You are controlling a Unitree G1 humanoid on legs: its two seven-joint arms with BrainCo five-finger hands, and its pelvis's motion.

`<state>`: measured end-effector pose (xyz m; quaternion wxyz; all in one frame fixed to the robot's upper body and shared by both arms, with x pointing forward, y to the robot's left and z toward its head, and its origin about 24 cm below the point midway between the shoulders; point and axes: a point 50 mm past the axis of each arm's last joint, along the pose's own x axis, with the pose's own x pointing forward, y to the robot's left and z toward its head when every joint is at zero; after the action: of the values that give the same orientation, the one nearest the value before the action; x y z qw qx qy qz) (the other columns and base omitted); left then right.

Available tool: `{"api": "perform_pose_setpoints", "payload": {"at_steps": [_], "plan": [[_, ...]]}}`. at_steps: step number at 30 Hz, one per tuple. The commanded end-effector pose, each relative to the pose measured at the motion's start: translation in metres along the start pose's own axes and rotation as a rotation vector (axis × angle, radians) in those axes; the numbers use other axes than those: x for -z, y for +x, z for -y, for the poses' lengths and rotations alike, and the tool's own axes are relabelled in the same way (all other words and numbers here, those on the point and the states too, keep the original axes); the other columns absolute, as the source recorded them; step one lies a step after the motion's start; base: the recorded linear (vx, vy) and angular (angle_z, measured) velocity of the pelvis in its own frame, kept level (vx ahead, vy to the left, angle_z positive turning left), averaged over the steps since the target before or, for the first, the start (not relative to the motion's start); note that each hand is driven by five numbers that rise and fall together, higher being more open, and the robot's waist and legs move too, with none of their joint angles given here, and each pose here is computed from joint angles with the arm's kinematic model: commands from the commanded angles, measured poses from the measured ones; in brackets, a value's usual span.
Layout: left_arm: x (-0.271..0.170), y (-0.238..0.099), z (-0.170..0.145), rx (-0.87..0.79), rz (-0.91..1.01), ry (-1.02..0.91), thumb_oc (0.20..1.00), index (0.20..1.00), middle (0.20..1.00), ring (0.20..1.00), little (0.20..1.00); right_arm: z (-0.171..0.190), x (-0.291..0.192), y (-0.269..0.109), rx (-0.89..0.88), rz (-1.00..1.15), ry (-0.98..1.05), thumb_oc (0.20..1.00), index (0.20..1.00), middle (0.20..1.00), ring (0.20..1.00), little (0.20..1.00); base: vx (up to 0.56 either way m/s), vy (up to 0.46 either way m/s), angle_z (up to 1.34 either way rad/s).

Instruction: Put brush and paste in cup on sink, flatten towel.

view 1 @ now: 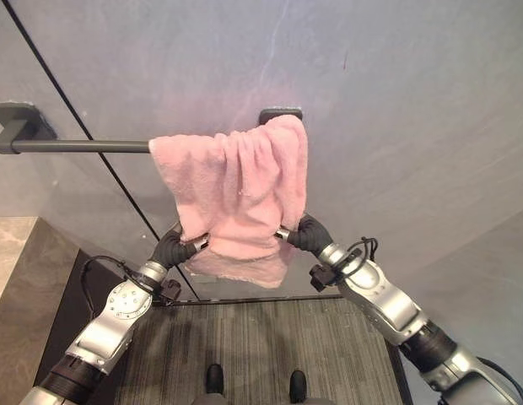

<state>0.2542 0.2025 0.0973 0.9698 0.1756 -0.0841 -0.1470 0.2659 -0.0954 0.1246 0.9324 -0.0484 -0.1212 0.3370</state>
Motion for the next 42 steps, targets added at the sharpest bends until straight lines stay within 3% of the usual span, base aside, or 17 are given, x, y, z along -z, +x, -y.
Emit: {"api": "perform_pose_setpoints", "payload": {"at_steps": [1,18,26,33,34,35,36,37,38,42], "plan": [[-0.025,0.002,-0.024,-0.077,0.126,0.077,0.2,0.2,0.2,0.2,0.2,0.005,-0.037,0.002,-0.003,0.209,-0.027,0.2,0.2,0.2,0.2,0.2,0.0,0.0,0.0],[-0.056,-0.036,-0.074,-0.435,0.263,0.101,0.2,0.2,0.2,0.2,0.2,-0.024,-0.07,0.033,-0.15,0.33,-0.065,0.2,0.2,0.2,0.2,0.2,-0.01,-0.001,0.09],[-0.018,-0.033,-0.067,-0.429,0.106,0.008,0.2,0.2,0.2,0.2,0.2,-0.026,-0.044,0.036,-0.138,0.218,-0.048,0.2,0.2,0.2,0.2,0.2,-0.02,0.005,0.1],[0.055,-0.019,-0.032,-0.294,-0.212,0.068,0.2,0.2,0.2,0.2,0.2,-0.042,0.038,0.036,-0.072,-0.091,0.056,0.2,0.2,0.2,0.2,0.2,0.0,0.008,-0.02],[0.059,-0.018,-0.029,-0.286,-0.227,0.059,0.2,0.2,0.2,0.2,0.2,-0.043,0.044,0.035,-0.064,-0.115,0.058,0.3,0.3,0.3,0.3,0.3,0.0,0.0,0.0],[0.064,-0.017,-0.026,-0.275,-0.247,0.059,0.2,0.2,0.2,0.2,0.2,-0.044,0.05,0.035,-0.06,-0.142,0.071,0.476,0.476,0.476,0.476,0.476,0.0,0.0,0.0],[0.071,-0.016,-0.023,-0.262,-0.279,0.087,0.2,0.2,0.2,0.2,0.2,-0.044,0.057,0.034,-0.042,-0.169,0.063,1.0,1.0,1.0,1.0,1.0,0.0,0.0,0.0],[0.079,-0.018,-0.019,-0.241,-0.32,0.087,0.865,0.865,0.865,0.865,0.865,-0.041,0.061,0.033,-0.033,-0.186,0.033,1.0,1.0,1.0,1.0,1.0,0.0,0.026,-0.04],[0.078,-0.017,-0.021,-0.237,-0.318,0.121,1.0,1.0,1.0,1.0,1.0,-0.041,0.062,0.032,-0.037,-0.194,0.007,1.0,1.0,1.0,1.0,1.0,-0.01,0.016,-0.09],[0.087,-0.022,-0.021,-0.243,-0.365,0.18,1.0,1.0,1.0,1.0,1.0,-0.04,0.074,0.025,-0.007,-0.242,0.038,1.0,1.0,1.0,1.0,1.0,0.0,-0.001,-0.11]]}}
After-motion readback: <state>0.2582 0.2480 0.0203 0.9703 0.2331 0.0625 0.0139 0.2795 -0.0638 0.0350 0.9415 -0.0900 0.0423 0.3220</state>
